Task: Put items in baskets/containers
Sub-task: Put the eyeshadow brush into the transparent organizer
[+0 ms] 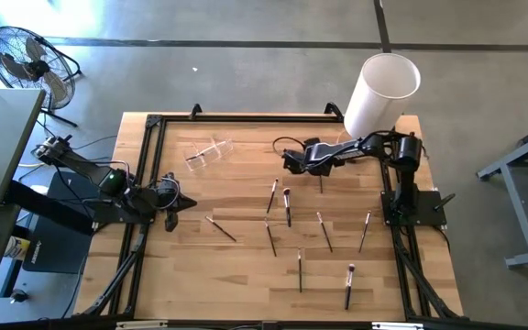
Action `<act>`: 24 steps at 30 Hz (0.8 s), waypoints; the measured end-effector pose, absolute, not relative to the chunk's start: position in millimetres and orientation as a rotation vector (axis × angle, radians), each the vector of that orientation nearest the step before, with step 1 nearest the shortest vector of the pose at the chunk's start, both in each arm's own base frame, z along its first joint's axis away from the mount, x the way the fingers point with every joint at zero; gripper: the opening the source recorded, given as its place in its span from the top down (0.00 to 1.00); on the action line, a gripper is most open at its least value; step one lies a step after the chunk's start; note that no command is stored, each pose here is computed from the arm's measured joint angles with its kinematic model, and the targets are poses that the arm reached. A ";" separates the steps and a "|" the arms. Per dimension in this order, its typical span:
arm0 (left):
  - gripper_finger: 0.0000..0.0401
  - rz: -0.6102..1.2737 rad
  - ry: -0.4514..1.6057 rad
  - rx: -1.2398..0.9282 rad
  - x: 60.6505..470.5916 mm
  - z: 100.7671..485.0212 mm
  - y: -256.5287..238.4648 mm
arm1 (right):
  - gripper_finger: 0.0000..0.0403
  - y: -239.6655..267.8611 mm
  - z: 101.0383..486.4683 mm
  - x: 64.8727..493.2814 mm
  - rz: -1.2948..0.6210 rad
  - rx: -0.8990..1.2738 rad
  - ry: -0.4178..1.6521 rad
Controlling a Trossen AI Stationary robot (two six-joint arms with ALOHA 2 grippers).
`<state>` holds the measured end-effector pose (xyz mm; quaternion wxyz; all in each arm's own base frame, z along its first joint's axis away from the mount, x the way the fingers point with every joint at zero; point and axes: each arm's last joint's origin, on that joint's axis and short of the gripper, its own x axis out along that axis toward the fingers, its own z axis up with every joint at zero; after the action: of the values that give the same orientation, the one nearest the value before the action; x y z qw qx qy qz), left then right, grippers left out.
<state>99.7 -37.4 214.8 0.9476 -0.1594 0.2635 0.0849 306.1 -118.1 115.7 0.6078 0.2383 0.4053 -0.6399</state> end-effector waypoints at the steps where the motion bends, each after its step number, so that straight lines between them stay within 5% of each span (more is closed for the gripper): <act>1: 1.00 0.173 0.536 -0.325 99.7 214.8 -37.4 | 0.72 -119.3 114.5 306.5 -1.465 0.559 0.932; 9: 1.00 0.161 0.544 -0.352 99.7 214.7 -38.0 | 0.97 -109.7 95.1 297.5 -1.389 0.687 0.876; 24: 1.00 0.138 0.557 -0.359 99.9 214.3 -38.8 | 1.00 -55.4 153.0 349.4 -0.891 0.555 0.804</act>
<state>99.9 -38.8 214.3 0.9432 -0.1761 0.2734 0.0679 349.4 -55.4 153.0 0.7892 0.2575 0.3735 -0.4139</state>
